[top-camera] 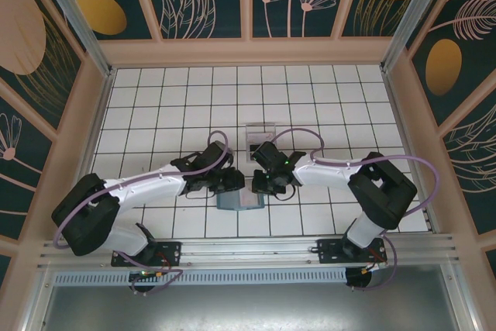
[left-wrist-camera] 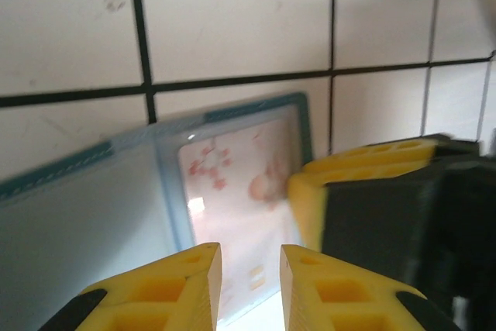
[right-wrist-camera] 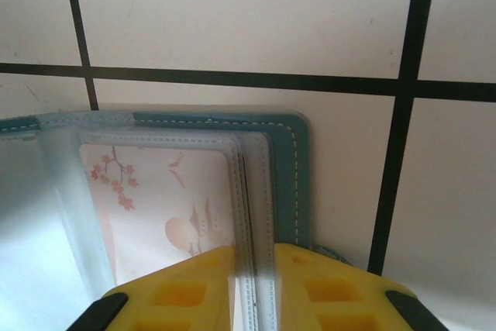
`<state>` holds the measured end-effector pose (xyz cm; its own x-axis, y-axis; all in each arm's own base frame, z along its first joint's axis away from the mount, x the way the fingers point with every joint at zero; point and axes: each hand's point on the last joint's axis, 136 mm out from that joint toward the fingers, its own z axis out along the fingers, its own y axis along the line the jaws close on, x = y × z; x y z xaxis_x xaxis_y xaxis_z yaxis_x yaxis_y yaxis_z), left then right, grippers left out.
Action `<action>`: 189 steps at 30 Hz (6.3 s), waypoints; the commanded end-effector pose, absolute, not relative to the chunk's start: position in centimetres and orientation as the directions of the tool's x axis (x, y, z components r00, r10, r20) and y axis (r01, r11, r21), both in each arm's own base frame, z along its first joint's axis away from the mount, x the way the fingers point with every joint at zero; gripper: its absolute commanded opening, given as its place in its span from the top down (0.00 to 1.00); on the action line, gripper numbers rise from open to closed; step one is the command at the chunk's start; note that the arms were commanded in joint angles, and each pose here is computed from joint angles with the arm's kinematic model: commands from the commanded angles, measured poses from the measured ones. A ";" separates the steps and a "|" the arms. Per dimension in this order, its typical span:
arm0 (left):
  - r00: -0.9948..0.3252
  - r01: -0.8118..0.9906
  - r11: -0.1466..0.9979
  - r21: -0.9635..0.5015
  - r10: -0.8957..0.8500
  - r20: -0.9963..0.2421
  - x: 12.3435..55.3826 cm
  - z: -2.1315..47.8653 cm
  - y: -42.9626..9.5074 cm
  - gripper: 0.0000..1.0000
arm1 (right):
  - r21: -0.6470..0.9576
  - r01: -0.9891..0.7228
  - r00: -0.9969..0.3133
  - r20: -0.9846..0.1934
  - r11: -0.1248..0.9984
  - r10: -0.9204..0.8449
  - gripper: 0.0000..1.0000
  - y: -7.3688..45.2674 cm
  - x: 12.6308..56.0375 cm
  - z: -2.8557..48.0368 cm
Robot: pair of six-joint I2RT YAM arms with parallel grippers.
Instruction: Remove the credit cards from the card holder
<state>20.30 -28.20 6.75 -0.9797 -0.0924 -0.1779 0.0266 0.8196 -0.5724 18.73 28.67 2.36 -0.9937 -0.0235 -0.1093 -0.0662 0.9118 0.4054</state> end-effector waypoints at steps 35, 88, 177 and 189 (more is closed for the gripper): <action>-0.992 0.003 0.945 -0.327 -0.039 -0.122 19.4 0.9 -24.4 0.80 | 0.370 -0.062 -0.996 -0.075 0.927 -0.037 0.83 27.7 17.6 1.0; -0.969 -0.071 0.746 -0.662 -0.210 -0.133 19.7 5.6 -26.9 0.67 | 0.294 -0.060 -0.996 -0.087 0.954 -0.036 0.81 26.9 18.0 0.8; -0.956 -0.017 0.835 -0.550 -0.175 -0.236 18.9 7.9 -21.7 0.97 | 0.250 -0.060 -0.994 -0.107 0.966 -0.034 0.82 26.0 18.6 1.5; -0.920 0.152 0.881 -0.448 -0.039 -0.391 21.4 11.6 -22.1 0.99 | 0.236 -0.063 -0.989 -0.147 0.970 -0.028 0.71 25.6 19.3 3.2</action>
